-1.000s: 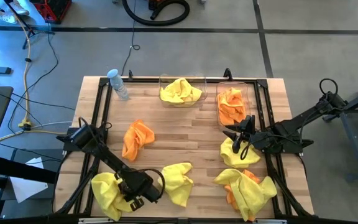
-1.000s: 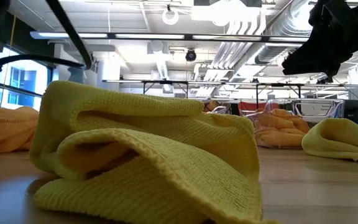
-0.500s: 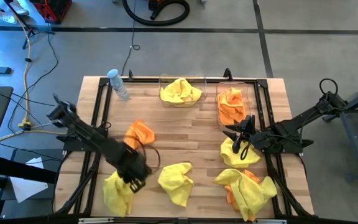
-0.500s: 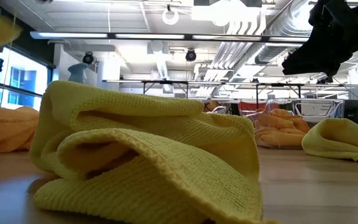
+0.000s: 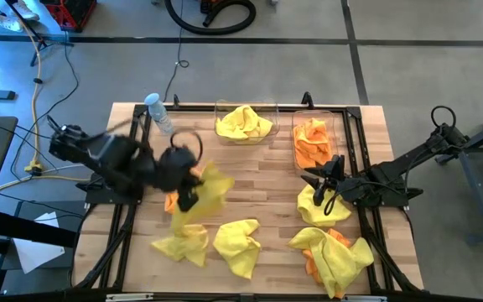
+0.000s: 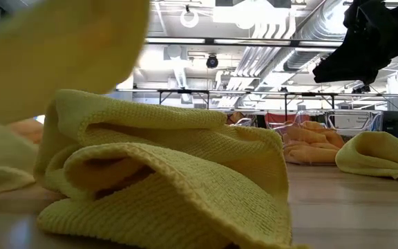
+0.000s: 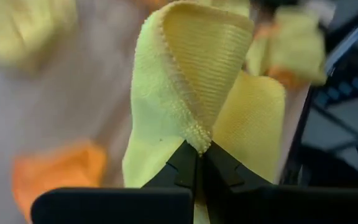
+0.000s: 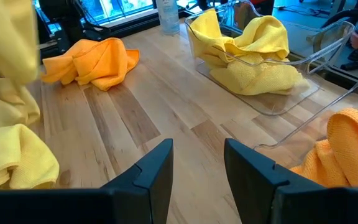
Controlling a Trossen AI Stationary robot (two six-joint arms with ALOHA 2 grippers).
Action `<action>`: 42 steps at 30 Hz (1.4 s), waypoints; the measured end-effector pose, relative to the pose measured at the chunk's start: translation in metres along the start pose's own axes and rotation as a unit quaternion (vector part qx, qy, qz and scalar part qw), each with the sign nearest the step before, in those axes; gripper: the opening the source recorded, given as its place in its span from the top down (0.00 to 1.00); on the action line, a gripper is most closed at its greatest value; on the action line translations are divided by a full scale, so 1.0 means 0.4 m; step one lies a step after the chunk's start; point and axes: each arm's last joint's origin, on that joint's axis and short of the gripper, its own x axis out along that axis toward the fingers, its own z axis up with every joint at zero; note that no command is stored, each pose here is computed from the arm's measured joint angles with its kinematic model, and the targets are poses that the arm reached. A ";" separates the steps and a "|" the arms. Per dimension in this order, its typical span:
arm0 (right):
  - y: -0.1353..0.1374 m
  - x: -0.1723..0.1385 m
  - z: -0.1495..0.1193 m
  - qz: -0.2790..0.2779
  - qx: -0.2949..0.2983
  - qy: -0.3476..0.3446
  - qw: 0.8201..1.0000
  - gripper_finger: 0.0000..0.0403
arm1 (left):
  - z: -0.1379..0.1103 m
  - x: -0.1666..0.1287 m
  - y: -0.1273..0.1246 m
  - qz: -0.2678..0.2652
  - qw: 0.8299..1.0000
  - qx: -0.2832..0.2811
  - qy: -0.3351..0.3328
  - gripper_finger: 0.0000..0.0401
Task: Sort microfiber towel by color & place in baskets
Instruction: Put the yellow microfiber towel into the left transparent bin
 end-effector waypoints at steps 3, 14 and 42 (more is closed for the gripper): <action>0.000 0.000 0.000 0.000 0.000 0.000 1.000 0.66 | 0.067 -0.012 0.031 0.015 0.997 0.032 -0.062 1.00; -0.001 0.000 0.000 -0.006 -0.002 -0.003 1.000 0.66 | 0.307 0.042 0.213 0.074 0.967 0.066 -0.235 1.00; -0.008 0.000 -0.006 -0.026 -0.029 0.000 0.999 0.66 | 0.363 0.718 0.555 0.116 0.993 0.030 0.002 1.00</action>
